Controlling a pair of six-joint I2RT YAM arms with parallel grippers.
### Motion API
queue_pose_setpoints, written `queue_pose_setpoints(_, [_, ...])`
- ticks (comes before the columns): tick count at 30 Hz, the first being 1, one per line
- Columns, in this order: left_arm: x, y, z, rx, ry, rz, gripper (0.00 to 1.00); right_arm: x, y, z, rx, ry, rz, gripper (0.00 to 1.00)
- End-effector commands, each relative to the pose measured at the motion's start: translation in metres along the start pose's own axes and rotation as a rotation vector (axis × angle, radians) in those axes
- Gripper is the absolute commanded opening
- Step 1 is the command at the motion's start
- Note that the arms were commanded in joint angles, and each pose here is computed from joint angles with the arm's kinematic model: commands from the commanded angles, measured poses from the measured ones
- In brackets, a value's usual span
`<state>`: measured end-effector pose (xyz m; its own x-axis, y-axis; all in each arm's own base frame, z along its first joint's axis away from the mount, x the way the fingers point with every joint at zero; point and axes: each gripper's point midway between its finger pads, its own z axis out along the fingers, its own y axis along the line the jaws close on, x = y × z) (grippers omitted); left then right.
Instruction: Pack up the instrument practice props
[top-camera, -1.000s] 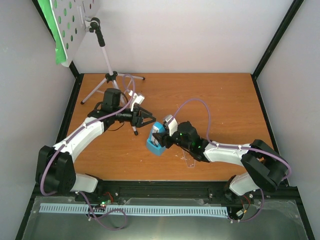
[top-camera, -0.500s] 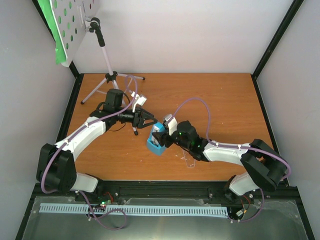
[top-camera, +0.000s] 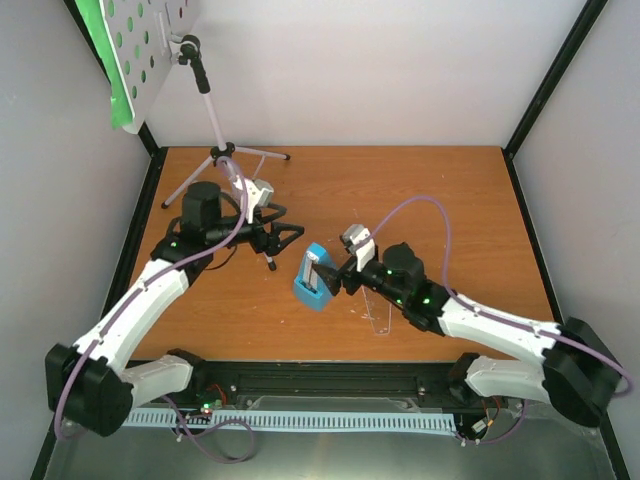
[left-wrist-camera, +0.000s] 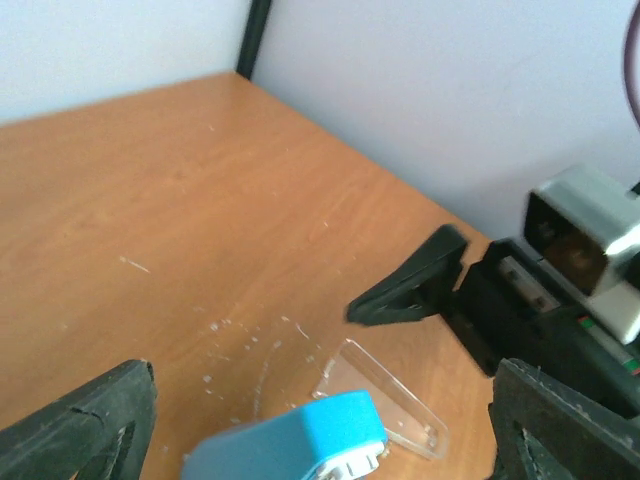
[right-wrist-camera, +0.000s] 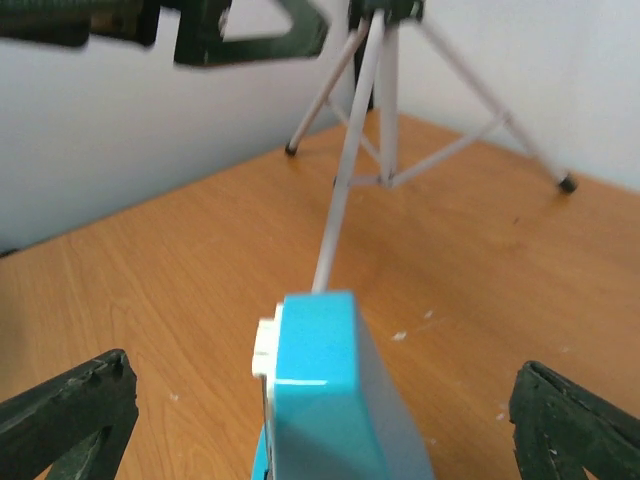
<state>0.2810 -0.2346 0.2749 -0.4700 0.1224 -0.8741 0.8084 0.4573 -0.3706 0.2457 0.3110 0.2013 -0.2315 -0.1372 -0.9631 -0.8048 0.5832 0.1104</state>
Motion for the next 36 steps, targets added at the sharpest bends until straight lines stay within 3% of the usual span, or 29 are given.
queue_pose_setpoints(1, [-0.018,-0.005,-0.015,-0.053,-0.142,-0.006,0.92,-0.022,-0.014,-0.030,0.101,-0.068,-0.038,1.00])
queue_pose_setpoints(6, [0.013,-0.009,-0.008,0.052,-0.195,-0.167,0.92,-0.029,-0.052,-0.053,0.263,-0.112,0.037,1.00])
queue_pose_setpoints(12, [0.055,-0.032,-0.005,0.223,-0.152,-0.081,0.95,-0.010,-0.093,-0.064,0.275,-0.151,0.255,1.00])
queue_pose_setpoints(18, [0.069,-0.011,0.004,0.127,-0.113,-0.033,0.95,-0.005,-0.095,-0.067,0.269,-0.158,0.265,1.00])
queue_pose_setpoints(30, [0.078,-0.010,0.032,0.116,-0.090,0.141,0.92,-0.007,-0.090,-0.072,0.247,-0.186,0.262,1.00])
queue_pose_setpoints(36, [0.089,-0.014,0.044,0.144,-0.052,0.124,0.85,-0.006,-0.089,-0.072,0.244,-0.192,0.269,1.00])
